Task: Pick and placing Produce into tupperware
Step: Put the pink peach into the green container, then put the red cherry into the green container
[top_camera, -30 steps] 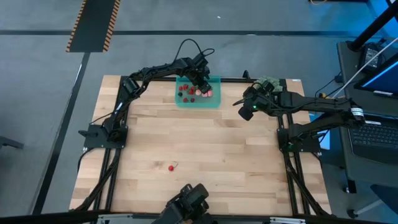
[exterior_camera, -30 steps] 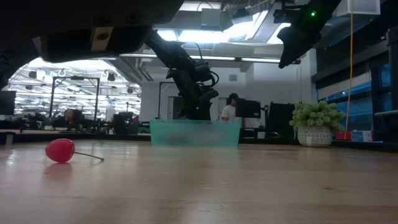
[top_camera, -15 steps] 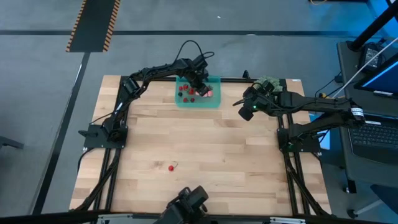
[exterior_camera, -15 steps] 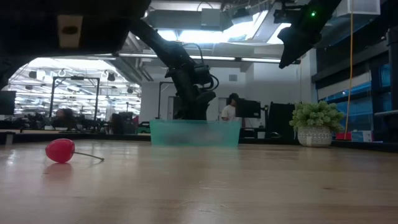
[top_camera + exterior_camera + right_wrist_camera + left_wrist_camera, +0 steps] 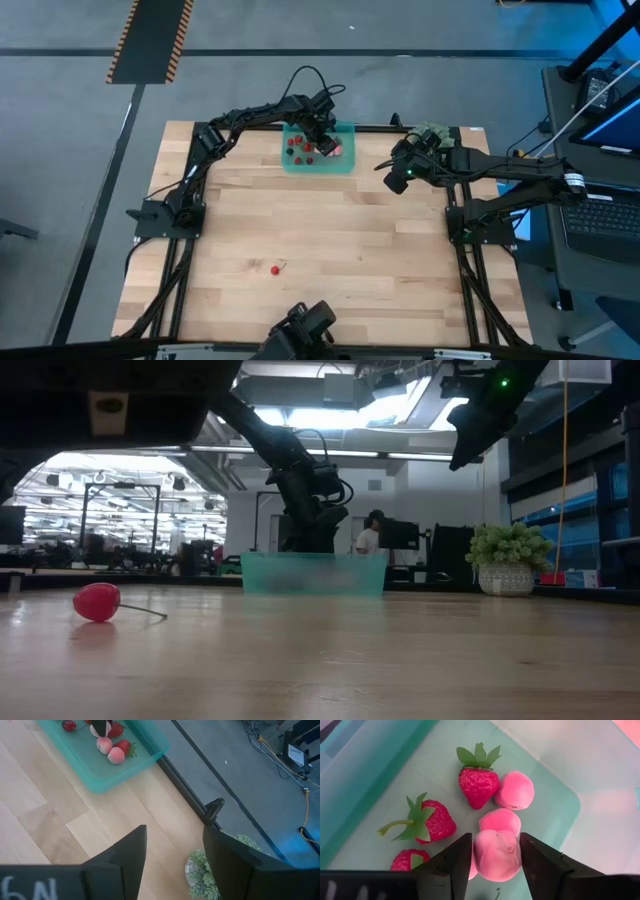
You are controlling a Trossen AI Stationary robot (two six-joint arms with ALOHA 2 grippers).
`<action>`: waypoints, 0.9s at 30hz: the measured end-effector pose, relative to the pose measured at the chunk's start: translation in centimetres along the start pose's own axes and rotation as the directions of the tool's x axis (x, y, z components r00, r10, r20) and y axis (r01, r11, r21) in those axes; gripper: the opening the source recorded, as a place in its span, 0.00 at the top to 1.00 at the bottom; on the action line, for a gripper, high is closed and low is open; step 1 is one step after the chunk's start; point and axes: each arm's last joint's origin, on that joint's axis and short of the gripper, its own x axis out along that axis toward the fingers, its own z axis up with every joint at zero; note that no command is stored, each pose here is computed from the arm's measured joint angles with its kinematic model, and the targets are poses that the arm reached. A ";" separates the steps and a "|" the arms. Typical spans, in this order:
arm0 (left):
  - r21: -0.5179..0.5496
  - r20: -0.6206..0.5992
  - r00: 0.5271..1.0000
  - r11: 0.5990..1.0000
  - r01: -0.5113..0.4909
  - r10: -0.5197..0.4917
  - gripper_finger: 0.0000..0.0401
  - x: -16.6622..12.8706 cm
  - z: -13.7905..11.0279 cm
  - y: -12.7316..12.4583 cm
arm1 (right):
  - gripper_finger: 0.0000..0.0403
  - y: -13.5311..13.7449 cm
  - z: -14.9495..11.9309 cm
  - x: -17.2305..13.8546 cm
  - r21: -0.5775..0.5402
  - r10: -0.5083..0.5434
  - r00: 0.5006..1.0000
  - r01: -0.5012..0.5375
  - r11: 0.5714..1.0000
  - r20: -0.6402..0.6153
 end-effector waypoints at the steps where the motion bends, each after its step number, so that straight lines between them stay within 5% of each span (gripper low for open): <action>1: 0.000 0.000 1.000 1.000 0.000 0.000 0.61 0.0 0.0 0.0 | 0.51 0.0 0.0 0.0 0.000 0.000 1.000 0.000 1.000 0.000; 22: 0.016 0.056 0.998 1.000 0.015 -0.016 0.54 -0.5 0.6 0.0 | 0.51 0.0 -0.1 0.0 0.000 -0.001 1.000 0.001 1.000 -0.013; 27: 0.004 0.025 0.996 0.996 0.090 -0.090 0.54 -3.5 0.2 -0.7 | 0.51 0.0 -0.1 0.0 0.001 -0.001 1.000 0.001 1.000 -0.013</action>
